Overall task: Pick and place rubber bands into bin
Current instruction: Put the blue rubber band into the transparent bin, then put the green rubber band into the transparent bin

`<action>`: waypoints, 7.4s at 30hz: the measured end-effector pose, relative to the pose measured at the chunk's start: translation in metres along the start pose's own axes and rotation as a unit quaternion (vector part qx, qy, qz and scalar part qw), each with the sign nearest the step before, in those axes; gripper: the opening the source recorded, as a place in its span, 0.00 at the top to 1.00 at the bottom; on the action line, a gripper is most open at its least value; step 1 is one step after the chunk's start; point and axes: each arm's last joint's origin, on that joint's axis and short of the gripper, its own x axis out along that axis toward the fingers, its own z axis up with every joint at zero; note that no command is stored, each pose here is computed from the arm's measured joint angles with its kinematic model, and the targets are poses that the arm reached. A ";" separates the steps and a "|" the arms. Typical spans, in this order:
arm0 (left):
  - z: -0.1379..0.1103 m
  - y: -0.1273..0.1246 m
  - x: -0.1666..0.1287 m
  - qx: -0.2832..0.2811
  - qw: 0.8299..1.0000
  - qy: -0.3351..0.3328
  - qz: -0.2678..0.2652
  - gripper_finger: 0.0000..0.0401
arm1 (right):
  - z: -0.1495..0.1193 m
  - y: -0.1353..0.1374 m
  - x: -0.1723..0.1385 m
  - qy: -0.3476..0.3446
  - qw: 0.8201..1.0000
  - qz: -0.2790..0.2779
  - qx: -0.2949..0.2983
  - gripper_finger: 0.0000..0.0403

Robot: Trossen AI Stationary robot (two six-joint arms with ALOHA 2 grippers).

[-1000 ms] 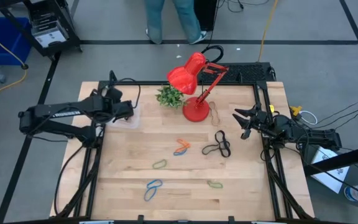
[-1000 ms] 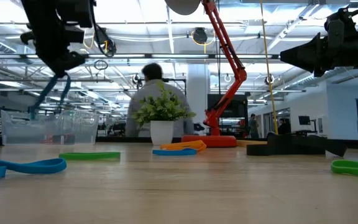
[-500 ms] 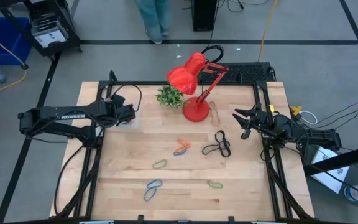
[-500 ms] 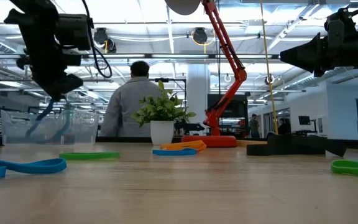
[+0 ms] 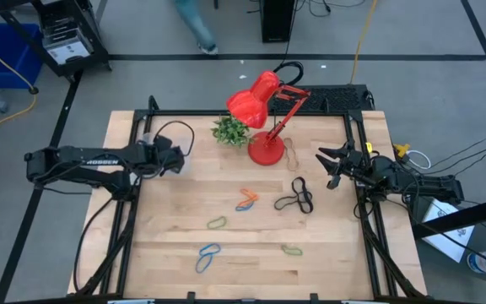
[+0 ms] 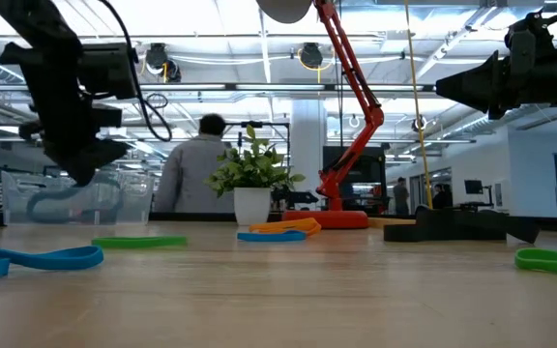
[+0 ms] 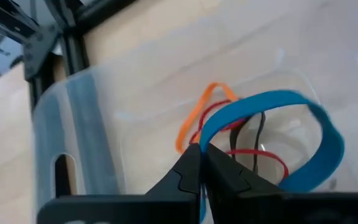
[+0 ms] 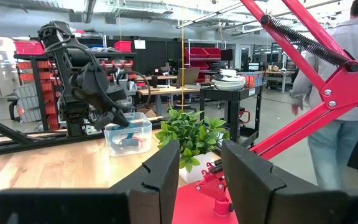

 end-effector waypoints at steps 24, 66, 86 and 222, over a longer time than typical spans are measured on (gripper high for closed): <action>-0.005 -0.001 0.005 0.000 1.000 0.007 -0.010 0.85 | 0.000 0.000 0.000 0.000 1.000 0.000 0.000 0.72; 0.059 -0.051 -0.108 0.264 0.846 -0.094 -0.453 0.84 | 0.000 0.000 0.000 0.000 1.000 0.000 -0.007 0.72; 0.024 -0.079 -0.132 0.330 0.776 -0.054 -0.535 0.84 | 0.000 0.000 0.000 0.000 1.000 0.000 -0.007 0.72; -0.067 -0.179 -0.080 0.398 0.841 -0.012 -0.366 0.99 | -0.002 0.000 0.000 0.010 1.000 0.002 -0.011 0.72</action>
